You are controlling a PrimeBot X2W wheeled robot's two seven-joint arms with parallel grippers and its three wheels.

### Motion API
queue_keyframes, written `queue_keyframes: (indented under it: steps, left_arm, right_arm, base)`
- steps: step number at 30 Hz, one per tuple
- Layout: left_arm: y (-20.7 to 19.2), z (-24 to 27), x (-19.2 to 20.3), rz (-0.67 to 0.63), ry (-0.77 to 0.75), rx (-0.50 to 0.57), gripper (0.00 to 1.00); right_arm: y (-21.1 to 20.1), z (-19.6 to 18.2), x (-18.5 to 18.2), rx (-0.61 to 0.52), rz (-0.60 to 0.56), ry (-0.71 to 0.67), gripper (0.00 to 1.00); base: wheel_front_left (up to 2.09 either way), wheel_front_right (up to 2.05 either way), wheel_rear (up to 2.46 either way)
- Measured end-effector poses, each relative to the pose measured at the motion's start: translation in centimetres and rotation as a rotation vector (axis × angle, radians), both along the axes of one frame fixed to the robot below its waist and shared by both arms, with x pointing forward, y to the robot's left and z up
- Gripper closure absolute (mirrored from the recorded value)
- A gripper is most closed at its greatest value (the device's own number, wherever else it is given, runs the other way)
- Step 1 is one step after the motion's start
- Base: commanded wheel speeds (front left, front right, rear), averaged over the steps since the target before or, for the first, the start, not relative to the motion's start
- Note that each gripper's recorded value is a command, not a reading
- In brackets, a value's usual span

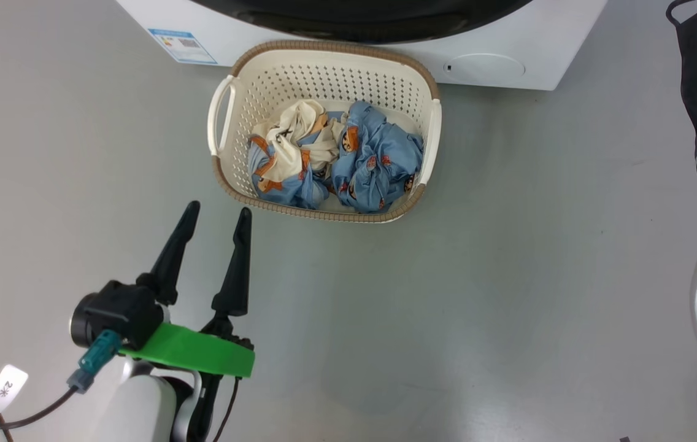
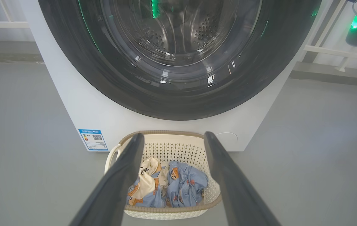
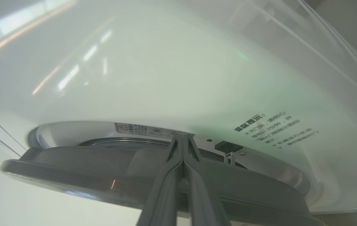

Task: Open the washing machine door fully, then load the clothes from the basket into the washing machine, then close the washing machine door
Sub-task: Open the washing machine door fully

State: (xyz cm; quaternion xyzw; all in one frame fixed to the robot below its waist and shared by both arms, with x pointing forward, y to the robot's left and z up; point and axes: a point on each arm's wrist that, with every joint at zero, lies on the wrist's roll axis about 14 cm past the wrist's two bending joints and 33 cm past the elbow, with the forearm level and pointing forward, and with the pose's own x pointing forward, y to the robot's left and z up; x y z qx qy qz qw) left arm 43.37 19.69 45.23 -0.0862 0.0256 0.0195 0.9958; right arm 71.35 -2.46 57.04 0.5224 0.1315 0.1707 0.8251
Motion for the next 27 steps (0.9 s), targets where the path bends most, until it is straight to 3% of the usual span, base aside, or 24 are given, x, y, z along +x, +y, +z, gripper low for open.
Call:
queue_keyframes:
  steps: [27]
  left_arm:
    - [0.2, -0.3, 0.0, 0.01, 0.011, -0.016, 0.0]
  right_arm:
    - [1.3, -1.5, 1.1, 0.018, 0.059, 0.083, 1.0]
  base:
    - [0.0, 0.0, 0.0]
